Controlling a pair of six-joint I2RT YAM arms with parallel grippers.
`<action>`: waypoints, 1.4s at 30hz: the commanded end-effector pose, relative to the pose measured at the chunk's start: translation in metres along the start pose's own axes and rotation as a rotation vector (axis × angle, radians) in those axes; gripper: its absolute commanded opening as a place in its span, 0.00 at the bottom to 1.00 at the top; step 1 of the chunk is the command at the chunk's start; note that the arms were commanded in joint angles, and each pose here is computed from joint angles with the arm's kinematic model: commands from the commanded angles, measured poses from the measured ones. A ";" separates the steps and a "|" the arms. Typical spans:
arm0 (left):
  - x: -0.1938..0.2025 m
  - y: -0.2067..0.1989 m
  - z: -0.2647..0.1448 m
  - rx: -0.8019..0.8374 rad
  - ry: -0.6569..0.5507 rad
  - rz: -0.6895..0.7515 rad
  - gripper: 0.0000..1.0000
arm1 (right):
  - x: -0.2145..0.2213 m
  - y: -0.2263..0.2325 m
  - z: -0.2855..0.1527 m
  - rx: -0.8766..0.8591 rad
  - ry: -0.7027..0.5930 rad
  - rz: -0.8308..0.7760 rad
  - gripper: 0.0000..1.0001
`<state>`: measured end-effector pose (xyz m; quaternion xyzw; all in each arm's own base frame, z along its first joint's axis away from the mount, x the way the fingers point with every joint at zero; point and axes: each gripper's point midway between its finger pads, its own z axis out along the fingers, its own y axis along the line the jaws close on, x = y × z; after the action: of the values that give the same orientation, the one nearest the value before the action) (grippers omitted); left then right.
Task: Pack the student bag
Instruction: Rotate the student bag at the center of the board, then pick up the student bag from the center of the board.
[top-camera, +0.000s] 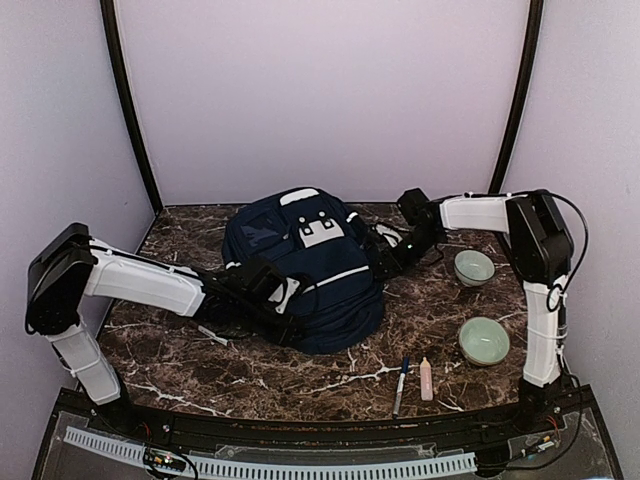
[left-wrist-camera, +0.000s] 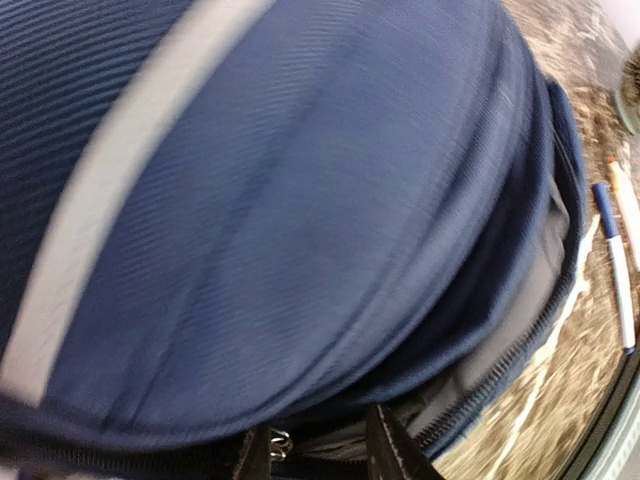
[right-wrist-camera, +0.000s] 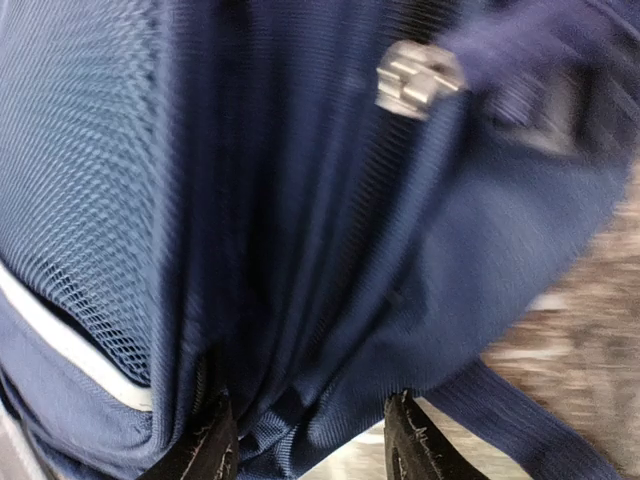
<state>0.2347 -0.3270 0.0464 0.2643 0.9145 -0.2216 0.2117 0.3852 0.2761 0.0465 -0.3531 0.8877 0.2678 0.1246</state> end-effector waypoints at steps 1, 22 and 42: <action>-0.011 -0.059 0.022 0.168 0.007 0.067 0.33 | -0.014 -0.030 -0.014 0.097 -0.050 0.014 0.50; -0.024 -0.039 -0.040 -0.093 -0.053 0.678 0.46 | -0.093 0.022 -0.259 0.476 -0.637 -0.153 1.00; -0.017 -0.021 0.012 -0.168 0.169 0.921 0.34 | -0.031 0.085 -0.176 -0.063 -0.399 -0.234 0.59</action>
<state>0.2408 -0.3565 0.0551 0.6256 0.7405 -0.0163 0.2450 0.3506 0.2372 0.2318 -0.3838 0.8065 0.3218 0.3143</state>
